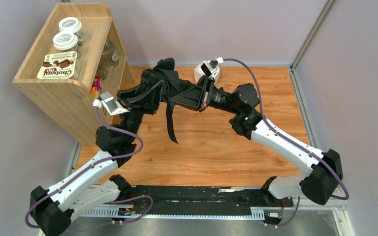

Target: Put away the umbrella

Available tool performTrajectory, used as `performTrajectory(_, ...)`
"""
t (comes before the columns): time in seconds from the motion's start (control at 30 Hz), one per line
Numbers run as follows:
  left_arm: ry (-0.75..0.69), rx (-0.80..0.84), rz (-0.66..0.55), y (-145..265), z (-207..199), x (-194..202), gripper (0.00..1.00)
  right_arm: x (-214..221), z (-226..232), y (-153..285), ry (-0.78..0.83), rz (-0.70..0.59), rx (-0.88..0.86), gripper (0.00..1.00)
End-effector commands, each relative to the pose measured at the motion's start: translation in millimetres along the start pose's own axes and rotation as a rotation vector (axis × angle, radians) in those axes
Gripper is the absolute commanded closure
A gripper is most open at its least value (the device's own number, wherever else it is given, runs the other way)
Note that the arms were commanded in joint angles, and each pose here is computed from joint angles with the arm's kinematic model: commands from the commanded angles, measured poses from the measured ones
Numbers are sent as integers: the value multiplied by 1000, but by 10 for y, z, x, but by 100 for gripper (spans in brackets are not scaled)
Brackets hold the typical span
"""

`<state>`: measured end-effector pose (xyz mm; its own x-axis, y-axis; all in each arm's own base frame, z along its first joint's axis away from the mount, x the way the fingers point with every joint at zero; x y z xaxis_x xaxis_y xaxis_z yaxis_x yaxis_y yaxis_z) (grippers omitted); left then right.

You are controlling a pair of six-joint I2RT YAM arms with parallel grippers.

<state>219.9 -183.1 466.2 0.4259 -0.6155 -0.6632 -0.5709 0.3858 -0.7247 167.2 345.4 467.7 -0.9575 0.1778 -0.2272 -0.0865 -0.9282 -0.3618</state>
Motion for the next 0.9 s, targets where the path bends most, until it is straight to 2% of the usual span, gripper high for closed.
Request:
performTrajectory(0.0, 239, -237, -161, -191, 308, -303, 100, 228, -39, -15, 392, 97, -64, 100)
performTrajectory(0.07, 340, -225, -162, -212, 250, -346, 100, 158, -281, -15, 531, 93, 19, 100)
performTrajectory(0.13, 412, -250, -186, -183, 261, -413, 100, 183, -365, -11, 637, 106, 18, 100)
performTrajectory(0.23, 485, -256, -184, -180, 235, -474, 100, 125, -465, -19, 718, 111, 49, 100)
performTrajectory(0.27, 566, -263, -192, -171, 224, -501, 100, 75, -502, -31, 741, 94, 91, 100)
performTrajectory(0.4, 692, -245, -221, -150, 198, -488, 100, -117, -661, -22, 840, 50, 238, 100)
performTrajectory(0.5, 764, -243, -218, -168, 181, -470, 100, -250, -606, -8, 921, -16, 290, 100)
performTrajectory(0.67, 803, -223, -219, -232, 137, -509, 100, -367, -493, 13, 943, -74, 340, 95)
performTrajectory(0.87, 761, -240, -214, -212, 172, -469, 100, -292, -292, 42, 827, -89, 340, 83)
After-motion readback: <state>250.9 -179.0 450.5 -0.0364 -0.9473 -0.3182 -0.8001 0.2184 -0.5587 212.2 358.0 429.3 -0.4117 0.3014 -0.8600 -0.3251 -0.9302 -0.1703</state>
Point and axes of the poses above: each gripper's point midway between its finger pads, its own y axis back along the fingers, its own z axis along the line the jaws close on, x = y × z, the point moved 2 cm from there along y, back along the fingers, and after that the axes turned 5 degrees about -y, right-handed, at the moved point
